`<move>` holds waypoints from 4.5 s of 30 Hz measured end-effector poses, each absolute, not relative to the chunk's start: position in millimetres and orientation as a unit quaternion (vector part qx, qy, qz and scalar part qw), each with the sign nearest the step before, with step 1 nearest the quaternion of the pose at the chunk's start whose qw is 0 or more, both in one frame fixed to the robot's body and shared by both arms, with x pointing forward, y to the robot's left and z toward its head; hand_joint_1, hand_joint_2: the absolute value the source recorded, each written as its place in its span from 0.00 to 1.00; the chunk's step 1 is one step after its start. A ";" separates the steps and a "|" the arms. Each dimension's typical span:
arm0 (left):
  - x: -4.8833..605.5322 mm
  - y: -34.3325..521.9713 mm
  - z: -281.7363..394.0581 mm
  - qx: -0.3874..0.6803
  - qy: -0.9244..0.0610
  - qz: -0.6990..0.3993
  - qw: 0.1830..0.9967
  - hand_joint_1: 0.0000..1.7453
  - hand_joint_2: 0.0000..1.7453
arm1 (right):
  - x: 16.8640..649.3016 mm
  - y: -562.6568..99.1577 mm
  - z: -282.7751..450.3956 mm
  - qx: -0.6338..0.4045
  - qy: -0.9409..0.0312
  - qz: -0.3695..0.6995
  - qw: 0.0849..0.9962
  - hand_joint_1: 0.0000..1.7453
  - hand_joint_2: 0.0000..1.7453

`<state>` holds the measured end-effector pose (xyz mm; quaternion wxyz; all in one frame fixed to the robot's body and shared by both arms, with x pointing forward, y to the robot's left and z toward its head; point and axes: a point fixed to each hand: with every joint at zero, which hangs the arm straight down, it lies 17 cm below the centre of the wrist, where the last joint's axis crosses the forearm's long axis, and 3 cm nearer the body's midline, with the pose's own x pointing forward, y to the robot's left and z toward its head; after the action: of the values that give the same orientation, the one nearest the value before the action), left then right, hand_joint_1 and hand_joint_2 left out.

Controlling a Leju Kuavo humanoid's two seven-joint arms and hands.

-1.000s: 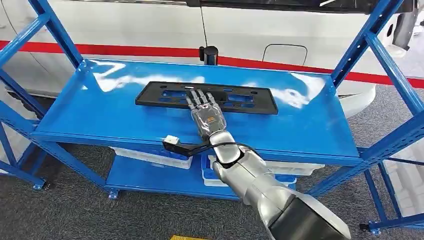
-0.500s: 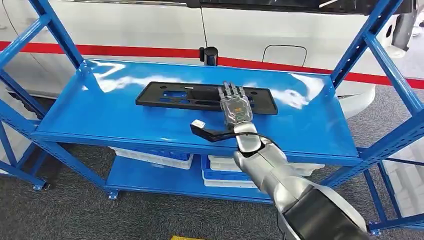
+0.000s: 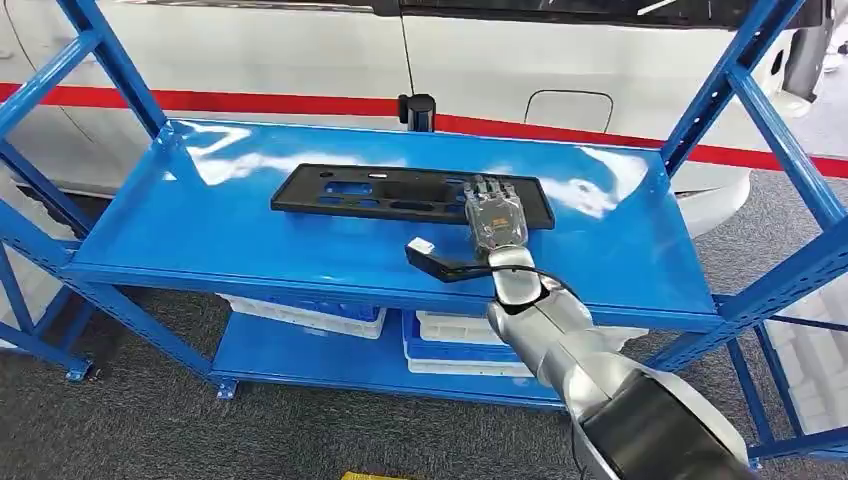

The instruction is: Take the parts from the cabinet and place them on the table.

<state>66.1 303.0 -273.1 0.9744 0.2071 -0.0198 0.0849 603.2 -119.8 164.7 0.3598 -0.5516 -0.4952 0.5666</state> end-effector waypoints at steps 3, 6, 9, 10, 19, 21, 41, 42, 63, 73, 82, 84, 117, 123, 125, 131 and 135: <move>65.7 303.7 -273.2 0.207 -0.018 0.085 0.974 0.00 0.00 | 602.1 -118.5 162.7 -0.547 -0.499 0.568 0.359 0.97 1.00; 66.1 304.6 -273.1 0.208 -0.019 0.083 0.974 0.00 0.00 | 601.7 -118.5 162.5 -0.546 -0.502 0.566 0.360 0.98 1.00; 67.5 305.1 -273.0 0.208 -0.022 0.082 0.974 0.00 0.00 | 601.3 -116.8 163.0 -0.546 -0.505 0.567 0.355 0.98 1.00; 68.0 305.5 -273.0 0.209 -0.024 0.081 0.974 0.00 0.00 | 601.0 -115.7 162.9 -0.545 -0.505 0.568 0.352 0.98 1.00; 69.1 307.4 -272.6 0.211 -0.025 0.080 0.974 0.00 0.00 | 597.0 -109.1 160.8 -0.542 -0.515 0.573 0.336 0.98 1.00; 68.9 308.2 -272.5 0.213 -0.025 0.080 0.974 0.00 0.00 | 596.8 -108.7 161.5 -0.542 -0.518 0.570 0.336 1.00 1.00; 133.9 336.0 -254.9 0.231 -0.201 0.143 0.941 0.00 0.00 | 550.4 -30.4 306.2 -0.438 -0.763 0.401 0.255 1.00 1.00; 135.8 338.1 -253.6 0.234 -0.206 0.142 0.940 0.00 0.00 | 547.7 -30.0 313.3 -0.437 -0.769 0.393 0.251 1.00 1.00; 179.6 345.0 -238.2 0.219 -0.286 0.143 0.922 0.00 0.00 | 505.9 -12.5 412.8 -0.399 -0.844 0.317 0.170 1.00 1.00; 184.3 337.6 -237.4 0.196 -0.304 0.134 0.923 0.00 0.00 | 504.2 -12.1 412.9 -0.395 -0.846 0.315 0.170 1.00 1.00; 183.5 333.2 -239.6 0.176 -0.303 0.138 0.926 0.00 0.00 | 502.8 -10.6 410.3 -0.397 -0.844 0.321 0.163 1.00 1.00; 184.2 330.4 -240.6 0.163 -0.302 0.145 0.928 0.00 0.00 | 503.0 -10.7 409.5 -0.398 -0.843 0.322 0.163 1.00 1.00; 163.5 319.9 -254.1 0.119 -0.250 0.174 0.945 0.00 0.00 | 499.1 -79.9 377.9 -0.417 -0.833 0.300 0.207 1.00 1.00; 153.3 315.0 -258.4 0.126 -0.227 0.162 0.952 0.00 0.00 | 488.6 -98.8 383.5 -0.425 -0.833 0.280 0.217 1.00 1.00; 151.6 312.6 -259.1 0.126 -0.224 0.158 0.953 0.00 0.00 | 484.8 -107.2 378.8 -0.426 -0.831 0.276 0.226 1.00 1.00; 151.3 300.6 -259.5 0.119 -0.222 0.152 0.956 0.00 0.00 | 474.6 -127.2 353.2 -0.429 -0.822 0.280 0.247 1.00 1.00; 153.0 294.8 -258.8 0.116 -0.225 0.151 0.956 0.00 0.00 | 468.5 -133.3 342.1 -0.425 -0.820 0.280 0.263 1.00 1.00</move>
<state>153.0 294.8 -258.8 0.9556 0.1158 -0.2247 0.1513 468.5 -133.3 342.1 0.2625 -0.4251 -0.8197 0.2801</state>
